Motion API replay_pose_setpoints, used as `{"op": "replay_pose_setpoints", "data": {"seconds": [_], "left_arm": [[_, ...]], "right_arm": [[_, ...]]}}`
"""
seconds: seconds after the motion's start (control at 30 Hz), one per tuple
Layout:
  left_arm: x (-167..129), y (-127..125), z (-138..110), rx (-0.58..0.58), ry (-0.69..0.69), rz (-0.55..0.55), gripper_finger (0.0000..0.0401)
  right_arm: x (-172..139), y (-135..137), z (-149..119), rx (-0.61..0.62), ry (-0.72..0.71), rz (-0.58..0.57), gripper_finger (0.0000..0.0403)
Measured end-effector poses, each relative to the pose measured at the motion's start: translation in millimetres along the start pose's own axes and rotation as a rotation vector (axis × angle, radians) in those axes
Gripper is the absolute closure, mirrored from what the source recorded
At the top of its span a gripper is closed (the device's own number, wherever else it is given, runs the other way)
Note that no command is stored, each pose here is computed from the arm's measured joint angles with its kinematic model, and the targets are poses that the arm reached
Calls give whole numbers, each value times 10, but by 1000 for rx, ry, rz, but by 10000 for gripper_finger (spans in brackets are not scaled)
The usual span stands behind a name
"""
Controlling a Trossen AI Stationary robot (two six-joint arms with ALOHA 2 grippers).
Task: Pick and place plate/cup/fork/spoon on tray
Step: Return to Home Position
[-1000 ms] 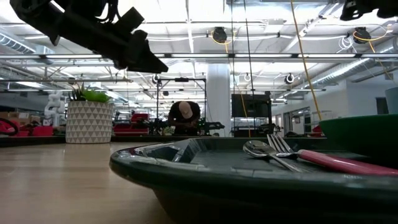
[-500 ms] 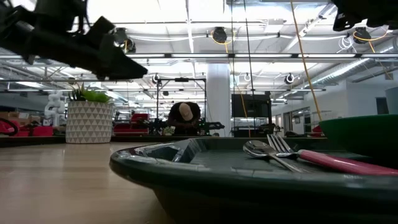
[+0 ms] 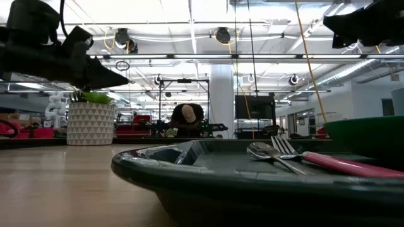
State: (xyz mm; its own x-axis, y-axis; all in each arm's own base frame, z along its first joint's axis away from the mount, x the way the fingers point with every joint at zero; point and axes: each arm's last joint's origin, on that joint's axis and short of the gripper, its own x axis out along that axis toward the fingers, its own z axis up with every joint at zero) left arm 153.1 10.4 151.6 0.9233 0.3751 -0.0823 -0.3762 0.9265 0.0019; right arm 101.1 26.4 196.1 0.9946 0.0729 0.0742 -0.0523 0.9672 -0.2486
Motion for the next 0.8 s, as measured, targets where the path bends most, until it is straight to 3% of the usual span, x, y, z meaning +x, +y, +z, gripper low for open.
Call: {"op": "replay_pose_setpoints", "data": {"seconds": [0.17, 0.33, 0.8], "left_arm": [[-33, 11, -2, -10, -15, -9, 388], [-34, -3, 4, -26, -20, -51, 396], [-54, -64, 5, -54, -19, -111, 390]], "right_arm": [[11, 23, -76, 34, -62, 73, 403], [15, -32, -79, 87, -133, 8, 403], [30, -162, -153, 148, -84, -41, 403]]}}
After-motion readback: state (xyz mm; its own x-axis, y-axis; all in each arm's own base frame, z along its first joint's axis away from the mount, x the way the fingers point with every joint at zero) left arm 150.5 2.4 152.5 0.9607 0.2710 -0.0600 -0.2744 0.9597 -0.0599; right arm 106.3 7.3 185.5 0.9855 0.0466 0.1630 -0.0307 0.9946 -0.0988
